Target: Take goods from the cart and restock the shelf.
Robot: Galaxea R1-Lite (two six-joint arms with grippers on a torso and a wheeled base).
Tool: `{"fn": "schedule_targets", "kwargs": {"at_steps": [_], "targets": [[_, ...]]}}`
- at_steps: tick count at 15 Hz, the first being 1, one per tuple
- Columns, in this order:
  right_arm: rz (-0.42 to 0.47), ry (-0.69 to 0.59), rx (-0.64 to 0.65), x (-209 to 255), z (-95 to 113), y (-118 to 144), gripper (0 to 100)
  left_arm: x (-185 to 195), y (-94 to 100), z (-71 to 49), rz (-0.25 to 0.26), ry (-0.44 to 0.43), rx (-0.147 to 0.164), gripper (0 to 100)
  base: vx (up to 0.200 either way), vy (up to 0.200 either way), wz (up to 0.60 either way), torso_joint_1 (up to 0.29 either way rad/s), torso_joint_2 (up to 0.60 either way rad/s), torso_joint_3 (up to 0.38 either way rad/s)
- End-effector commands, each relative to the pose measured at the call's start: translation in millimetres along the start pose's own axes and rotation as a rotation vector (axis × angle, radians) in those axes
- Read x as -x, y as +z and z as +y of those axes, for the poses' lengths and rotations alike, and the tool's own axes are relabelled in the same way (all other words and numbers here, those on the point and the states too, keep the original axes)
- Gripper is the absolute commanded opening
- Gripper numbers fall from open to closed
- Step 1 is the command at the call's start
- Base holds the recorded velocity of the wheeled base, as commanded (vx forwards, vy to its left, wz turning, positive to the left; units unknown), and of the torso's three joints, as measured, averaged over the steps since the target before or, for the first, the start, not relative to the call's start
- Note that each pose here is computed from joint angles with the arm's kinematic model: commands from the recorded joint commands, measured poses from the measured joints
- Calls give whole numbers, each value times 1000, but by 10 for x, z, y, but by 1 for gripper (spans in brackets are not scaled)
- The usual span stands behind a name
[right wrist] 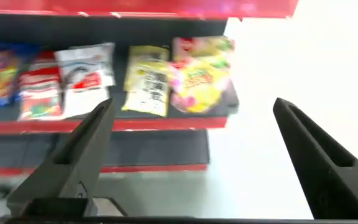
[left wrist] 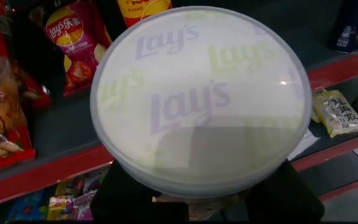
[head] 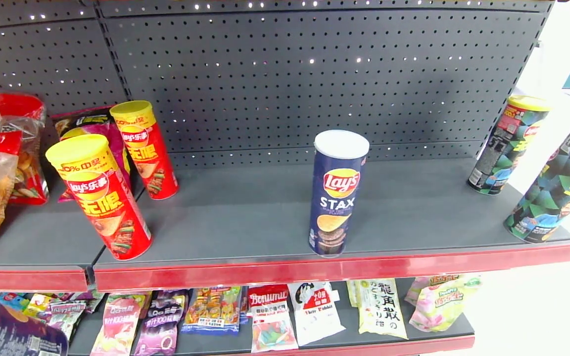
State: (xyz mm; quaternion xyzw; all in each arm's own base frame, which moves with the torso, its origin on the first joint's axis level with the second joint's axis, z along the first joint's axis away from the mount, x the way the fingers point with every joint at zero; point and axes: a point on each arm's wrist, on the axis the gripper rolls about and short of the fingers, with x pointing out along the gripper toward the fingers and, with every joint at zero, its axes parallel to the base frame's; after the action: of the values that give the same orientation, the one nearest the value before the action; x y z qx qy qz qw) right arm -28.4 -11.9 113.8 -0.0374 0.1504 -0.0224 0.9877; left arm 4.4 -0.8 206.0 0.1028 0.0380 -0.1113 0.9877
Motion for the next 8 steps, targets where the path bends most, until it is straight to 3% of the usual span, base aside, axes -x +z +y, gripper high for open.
{"fn": "schedule_targets", "kwargs": {"at_steps": [1, 3, 5, 7, 8], "targets": [[-43, -53, -26, 15, 1, -158, 100, -27, 20, 3, 5, -4, 1, 0, 0, 0, 0, 0, 0, 0], [-76, 1, -29, -50, 28, -191, 100, 37, 30, 2, -42, -14, 3, 0, 0, 0, 0, 0, 0, 0], [-159, 210, 5, -101, 88, -182, 100, 75, 18, -8, -64, -45, 2, 0, 0, 0, 0, 0, 0, 0], [-208, 175, 59, -188, 109, -219, 100, 87, -2, -12, -65, -45, 2, 0, 0, 0, 0, 0, 0, 0], [-169, 94, 44, -213, 108, -206, 100, 90, -10, -14, -65, -45, 2, 0, 0, 0, 0, 0, 0, 0]]}}
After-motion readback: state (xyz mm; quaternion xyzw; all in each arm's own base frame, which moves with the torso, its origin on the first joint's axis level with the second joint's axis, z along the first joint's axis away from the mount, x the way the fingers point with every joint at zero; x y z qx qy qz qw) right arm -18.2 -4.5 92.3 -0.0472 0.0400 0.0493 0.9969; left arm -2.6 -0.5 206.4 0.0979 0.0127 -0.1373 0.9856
